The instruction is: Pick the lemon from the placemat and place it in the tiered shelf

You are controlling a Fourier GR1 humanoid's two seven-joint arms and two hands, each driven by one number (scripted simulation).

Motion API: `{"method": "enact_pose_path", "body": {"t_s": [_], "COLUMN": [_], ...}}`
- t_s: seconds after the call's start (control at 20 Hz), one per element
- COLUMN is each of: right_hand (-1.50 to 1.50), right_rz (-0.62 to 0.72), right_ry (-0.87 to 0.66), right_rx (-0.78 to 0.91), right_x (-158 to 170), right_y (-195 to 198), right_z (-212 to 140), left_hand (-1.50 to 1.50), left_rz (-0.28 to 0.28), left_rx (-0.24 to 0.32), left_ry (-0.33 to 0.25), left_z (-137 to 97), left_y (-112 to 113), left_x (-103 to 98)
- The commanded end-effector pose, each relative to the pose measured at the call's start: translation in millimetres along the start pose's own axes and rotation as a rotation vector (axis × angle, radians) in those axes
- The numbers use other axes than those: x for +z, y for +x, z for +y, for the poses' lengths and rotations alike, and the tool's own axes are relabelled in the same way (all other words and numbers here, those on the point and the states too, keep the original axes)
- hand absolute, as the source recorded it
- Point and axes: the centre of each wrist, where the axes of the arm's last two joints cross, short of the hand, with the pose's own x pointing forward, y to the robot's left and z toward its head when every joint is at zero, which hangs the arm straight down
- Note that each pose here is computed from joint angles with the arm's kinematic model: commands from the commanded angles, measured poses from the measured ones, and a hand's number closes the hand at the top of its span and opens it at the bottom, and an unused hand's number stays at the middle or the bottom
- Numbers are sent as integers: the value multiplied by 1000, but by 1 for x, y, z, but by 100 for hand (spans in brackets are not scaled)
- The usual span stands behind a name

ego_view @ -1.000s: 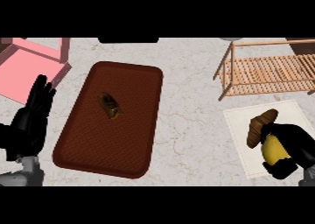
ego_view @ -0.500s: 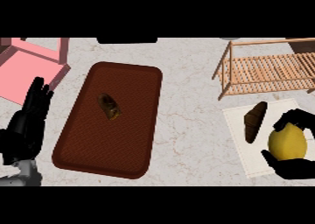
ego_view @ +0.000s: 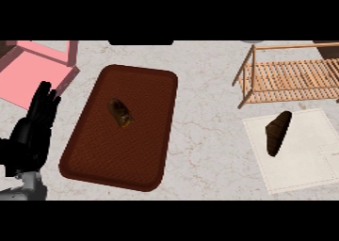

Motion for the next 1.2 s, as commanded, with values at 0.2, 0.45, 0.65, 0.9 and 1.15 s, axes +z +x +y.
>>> {"method": "enact_pose_path", "body": {"t_s": [0.2,0.45,0.65,0.9,1.15], "right_hand": [150,150,150,150,150], "right_rz": [43,57,52,35,0], "right_ry": [-91,-143,-144,-180,-183], "right_rx": [-51,-65,-59,-92,-103], "right_x": [-51,-84,-116,-142,-162], "right_y": [-16,-19,-53,-61,-72], "right_z": [-28,-20,4,40,57], "left_hand": [0,0,0,0,0], "left_rz": [16,6,-4,0,-6], "left_rx": [-14,3,-3,7,-10], "left_ry": [-19,-21,-22,-20,-8], "left_z": [-2,16,-6,-5,-11], "left_y": [-10,-2,-5,13,-9], "left_x": [5,9,2,-6,-9]}}
